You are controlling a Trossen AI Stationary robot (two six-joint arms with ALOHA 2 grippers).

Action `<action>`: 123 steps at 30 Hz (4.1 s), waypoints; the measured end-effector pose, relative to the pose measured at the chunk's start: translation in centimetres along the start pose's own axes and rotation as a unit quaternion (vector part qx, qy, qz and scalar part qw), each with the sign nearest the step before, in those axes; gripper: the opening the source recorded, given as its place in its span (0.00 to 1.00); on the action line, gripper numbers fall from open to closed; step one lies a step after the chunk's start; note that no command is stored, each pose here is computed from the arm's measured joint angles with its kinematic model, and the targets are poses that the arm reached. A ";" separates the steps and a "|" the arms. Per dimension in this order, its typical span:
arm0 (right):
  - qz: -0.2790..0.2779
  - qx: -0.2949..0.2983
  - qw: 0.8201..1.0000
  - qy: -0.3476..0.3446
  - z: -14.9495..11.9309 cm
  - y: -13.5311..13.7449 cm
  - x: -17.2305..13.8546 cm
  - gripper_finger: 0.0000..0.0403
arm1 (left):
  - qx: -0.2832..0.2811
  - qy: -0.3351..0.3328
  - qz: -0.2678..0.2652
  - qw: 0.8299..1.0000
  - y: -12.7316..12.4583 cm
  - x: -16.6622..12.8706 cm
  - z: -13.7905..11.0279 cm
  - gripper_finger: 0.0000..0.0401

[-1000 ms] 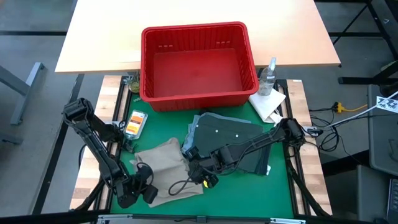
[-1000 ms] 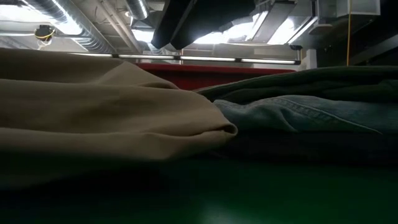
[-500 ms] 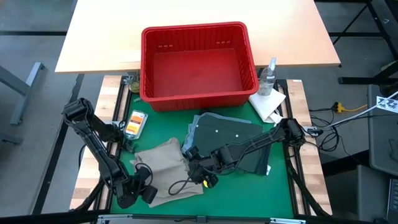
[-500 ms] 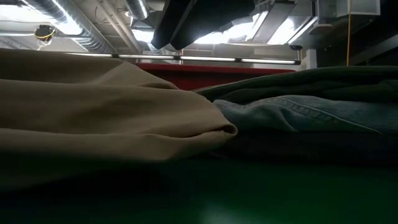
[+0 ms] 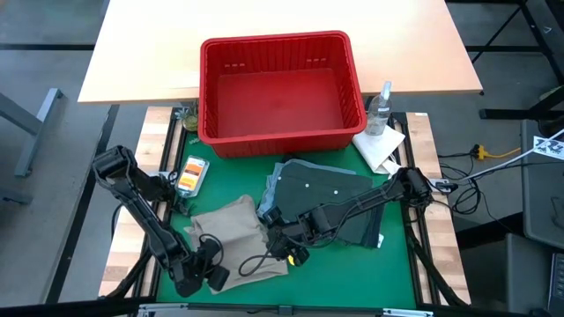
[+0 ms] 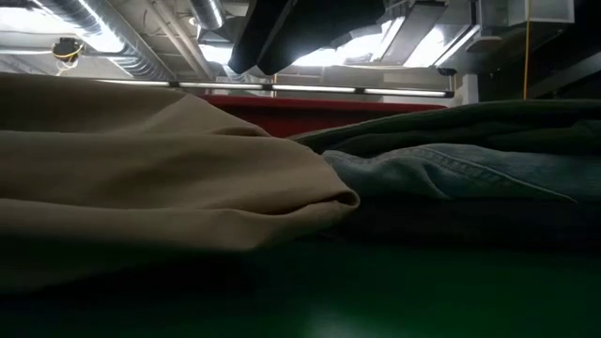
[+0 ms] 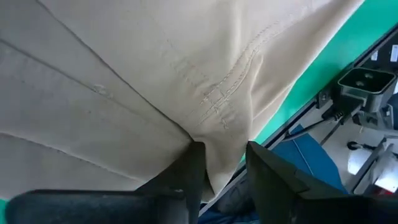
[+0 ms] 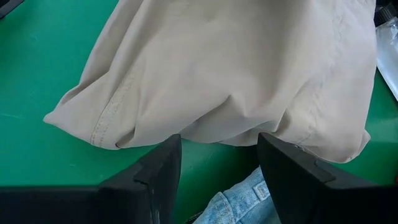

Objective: Fold laundry
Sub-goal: Fold the beige shorts

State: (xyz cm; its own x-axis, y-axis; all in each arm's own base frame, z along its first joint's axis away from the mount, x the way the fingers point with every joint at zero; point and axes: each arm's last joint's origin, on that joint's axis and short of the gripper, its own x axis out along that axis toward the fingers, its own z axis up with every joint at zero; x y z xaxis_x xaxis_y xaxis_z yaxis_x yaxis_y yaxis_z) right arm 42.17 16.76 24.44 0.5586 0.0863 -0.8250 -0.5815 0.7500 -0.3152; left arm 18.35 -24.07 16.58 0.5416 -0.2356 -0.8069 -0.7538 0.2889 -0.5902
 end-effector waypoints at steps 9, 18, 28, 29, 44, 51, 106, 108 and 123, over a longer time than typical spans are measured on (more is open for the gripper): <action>0.000 0.000 1.000 0.000 0.0 0.0 0.0 0.52 | 0.037 0.008 -0.011 0.999 0.2 -0.6 -1.2 0.02; -0.002 0.001 1.000 -0.004 0.1 0.0 0.0 0.52 | 0.041 0.042 -0.048 0.997 -1.9 -2.5 -3.4 0.01; -0.032 0.009 0.997 -0.071 1.4 -0.5 0.5 0.52 | 0.041 0.100 -0.027 0.994 -2.2 -2.9 -4.0 0.01; -0.039 0.010 0.996 -0.075 1.5 -0.5 0.9 0.52 | 0.042 0.109 -0.021 0.993 -2.2 -2.9 -4.1 0.01; -0.106 0.019 0.992 -0.064 -1.3 -4.3 8.9 0.52 | 0.076 0.160 0.023 0.984 -1.3 -3.2 -4.8 0.01; -0.052 0.039 0.996 -0.055 -3.3 -4.9 11.8 0.52 | 0.091 0.164 0.041 0.981 -0.2 -2.4 -5.9 0.05; -0.013 -0.082 0.984 -0.156 0.5 -3.7 5.4 0.52 | 0.028 0.087 0.011 0.996 2.7 -4.0 -8.8 0.32; -0.005 -0.111 0.981 -0.160 0.9 -2.9 5.3 0.52 | 0.039 0.080 -0.005 0.996 2.4 -4.5 -8.6 0.32; 0.008 -0.184 0.969 -0.166 2.4 0.7 4.7 0.52 | 0.098 -0.013 -0.042 0.994 0.0 -5.5 -4.9 0.32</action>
State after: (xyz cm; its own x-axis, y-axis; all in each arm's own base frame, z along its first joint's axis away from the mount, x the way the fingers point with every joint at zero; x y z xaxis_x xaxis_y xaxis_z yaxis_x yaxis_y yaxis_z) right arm 45.78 19.30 21.50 0.6721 0.3480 -0.6536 -0.7287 0.4676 -0.5003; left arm 13.55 -27.30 21.09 0.6115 -0.2430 -0.7530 -0.6192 0.4455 -0.6466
